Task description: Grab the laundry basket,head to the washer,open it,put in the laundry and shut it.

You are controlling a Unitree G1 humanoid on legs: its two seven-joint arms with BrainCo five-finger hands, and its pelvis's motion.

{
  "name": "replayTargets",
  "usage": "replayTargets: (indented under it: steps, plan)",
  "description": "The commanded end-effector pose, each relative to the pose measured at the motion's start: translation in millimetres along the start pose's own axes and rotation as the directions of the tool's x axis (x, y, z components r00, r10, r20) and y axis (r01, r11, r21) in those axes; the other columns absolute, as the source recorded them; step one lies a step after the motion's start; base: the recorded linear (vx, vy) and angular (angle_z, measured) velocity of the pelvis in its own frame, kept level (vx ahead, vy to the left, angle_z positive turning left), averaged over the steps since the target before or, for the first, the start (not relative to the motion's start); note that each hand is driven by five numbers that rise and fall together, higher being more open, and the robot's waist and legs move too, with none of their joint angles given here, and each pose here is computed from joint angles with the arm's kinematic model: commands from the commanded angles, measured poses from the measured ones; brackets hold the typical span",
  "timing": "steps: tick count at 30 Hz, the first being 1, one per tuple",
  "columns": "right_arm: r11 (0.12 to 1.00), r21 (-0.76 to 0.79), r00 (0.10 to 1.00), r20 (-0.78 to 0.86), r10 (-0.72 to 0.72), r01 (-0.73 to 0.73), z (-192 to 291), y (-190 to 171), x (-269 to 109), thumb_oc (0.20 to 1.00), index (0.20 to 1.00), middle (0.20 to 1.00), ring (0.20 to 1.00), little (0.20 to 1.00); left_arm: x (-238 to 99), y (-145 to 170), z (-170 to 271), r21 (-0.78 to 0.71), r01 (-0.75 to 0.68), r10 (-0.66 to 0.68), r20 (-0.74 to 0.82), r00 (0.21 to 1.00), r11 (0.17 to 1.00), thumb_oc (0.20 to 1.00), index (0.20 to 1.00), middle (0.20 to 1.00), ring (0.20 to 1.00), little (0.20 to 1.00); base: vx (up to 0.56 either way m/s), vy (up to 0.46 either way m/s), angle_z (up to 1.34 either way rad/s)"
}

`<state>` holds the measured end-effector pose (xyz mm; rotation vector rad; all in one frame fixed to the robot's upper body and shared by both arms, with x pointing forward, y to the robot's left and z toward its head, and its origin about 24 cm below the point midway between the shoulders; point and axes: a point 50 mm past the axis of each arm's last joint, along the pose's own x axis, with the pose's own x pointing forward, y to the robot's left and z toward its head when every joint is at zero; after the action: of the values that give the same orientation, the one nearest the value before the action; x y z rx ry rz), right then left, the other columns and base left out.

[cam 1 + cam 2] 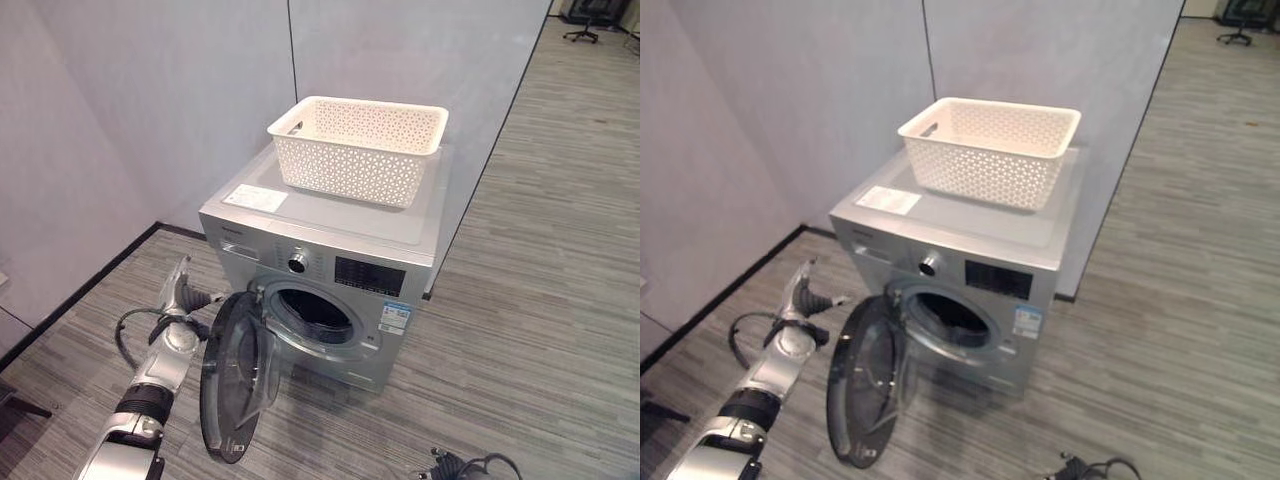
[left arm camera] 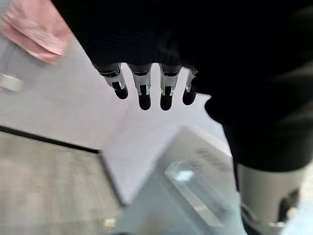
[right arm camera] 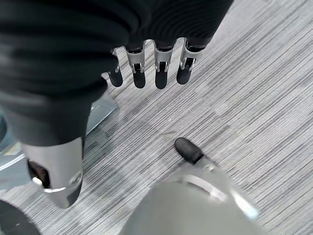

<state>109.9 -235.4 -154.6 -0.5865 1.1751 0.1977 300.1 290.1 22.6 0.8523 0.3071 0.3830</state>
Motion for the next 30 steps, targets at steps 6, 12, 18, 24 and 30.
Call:
replayTargets:
  steps: [6, 12, 18, 24, 30]
  plan:
    - [0.996, -0.082, 0.992, 0.12, 0.045, -0.035, 32, 9, 2, 1.0, 1.0, 1.0, 1.0, 1.0, 35, 115, -21, 0.191, -0.318, 0.344, -0.121, 0.931, 0.929, 1.0, 1.0, 1.0, 1.0, 1.0, -0.07, -0.009, -0.23]
    - [0.994, -0.108, 0.968, 0.247, 0.048, -0.022, 62, 7, 0, 1.0, 1.0, 1.0, 1.0, 1.0, 37, 146, -40, 0.24, -0.315, 0.371, -0.248, 0.895, 0.918, 1.0, 1.0, 1.0, 1.0, 1.0, -0.05, -0.002, -0.14]
    - [0.992, -0.127, 0.901, 0.431, 0.054, 0.002, 109, 2, -11, 1.0, 1.0, 1.0, 1.0, 1.0, 34, 137, -57, 0.07, -0.239, 0.247, -0.399, 0.883, 0.968, 1.0, 1.0, 1.0, 1.0, 1.0, -0.02, -0.019, -0.03]
    - [0.993, -0.112, 0.89, 0.456, 0.01, 0.046, 122, -4, -12, 1.0, 1.0, 1.0, 1.0, 1.0, 44, 61, -11, -0.061, -0.064, 0.044, -0.279, 0.959, 0.996, 1.0, 1.0, 1.0, 1.0, 1.0, -0.02, -0.003, 0.02]
    - [0.986, -0.117, 0.913, 0.404, -0.058, 0.114, 123, -17, -6, 1.0, 1.0, 1.0, 1.0, 1.0, 15, -68, 93, -0.056, 0.285, -0.282, 0.048, 0.958, 0.957, 1.0, 1.0, 1.0, 1.0, 1.0, 0.0, 0.019, 0.03]
